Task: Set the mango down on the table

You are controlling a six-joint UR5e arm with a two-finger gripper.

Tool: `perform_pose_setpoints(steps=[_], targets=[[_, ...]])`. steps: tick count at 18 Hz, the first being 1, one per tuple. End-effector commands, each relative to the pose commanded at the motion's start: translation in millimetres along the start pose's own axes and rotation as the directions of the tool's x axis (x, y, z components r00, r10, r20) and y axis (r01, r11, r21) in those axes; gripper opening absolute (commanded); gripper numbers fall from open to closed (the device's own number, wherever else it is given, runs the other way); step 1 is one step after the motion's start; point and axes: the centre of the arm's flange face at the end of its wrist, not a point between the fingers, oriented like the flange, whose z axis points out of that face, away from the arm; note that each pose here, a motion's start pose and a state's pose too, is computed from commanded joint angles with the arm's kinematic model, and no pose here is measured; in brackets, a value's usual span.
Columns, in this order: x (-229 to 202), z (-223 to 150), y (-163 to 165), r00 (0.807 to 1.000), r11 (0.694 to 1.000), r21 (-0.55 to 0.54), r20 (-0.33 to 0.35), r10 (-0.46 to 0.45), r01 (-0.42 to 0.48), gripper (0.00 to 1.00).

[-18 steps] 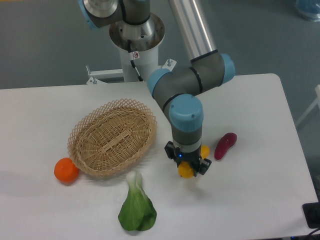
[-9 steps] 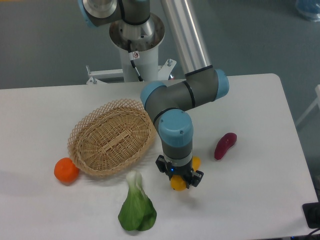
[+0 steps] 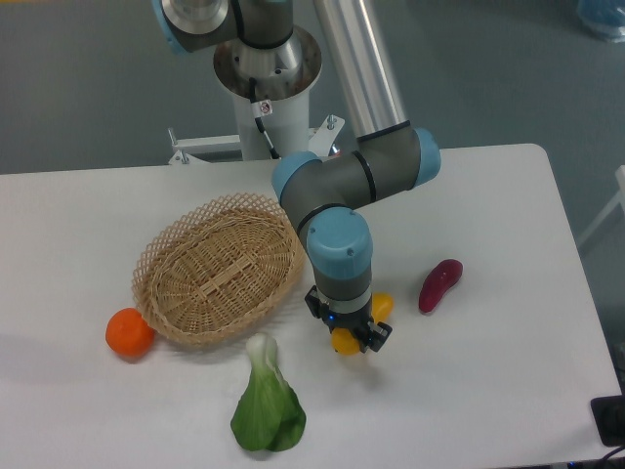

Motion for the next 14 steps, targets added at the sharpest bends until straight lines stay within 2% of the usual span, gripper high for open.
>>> perform_pose_setpoints(steps=[5,6,7,9,14], targets=[[0.1,1.0,0.0,1.000,1.000,-0.001,-0.001,0.006,-0.006,0.73],[-0.4,0.4,-0.3,1.000,1.000,0.000,0.000,0.006,-0.006,0.74],[-0.9,-0.3,-0.8,1.000,1.000,0.003,0.002,0.007,-0.007,0.80],[-3.8,-2.8,0.1,1.000,1.000,0.004,0.006,0.000,0.000,1.00],[-20.1,-16.6,14.6,0.999,0.999,0.021,0.022,-0.034,0.033,1.00]])
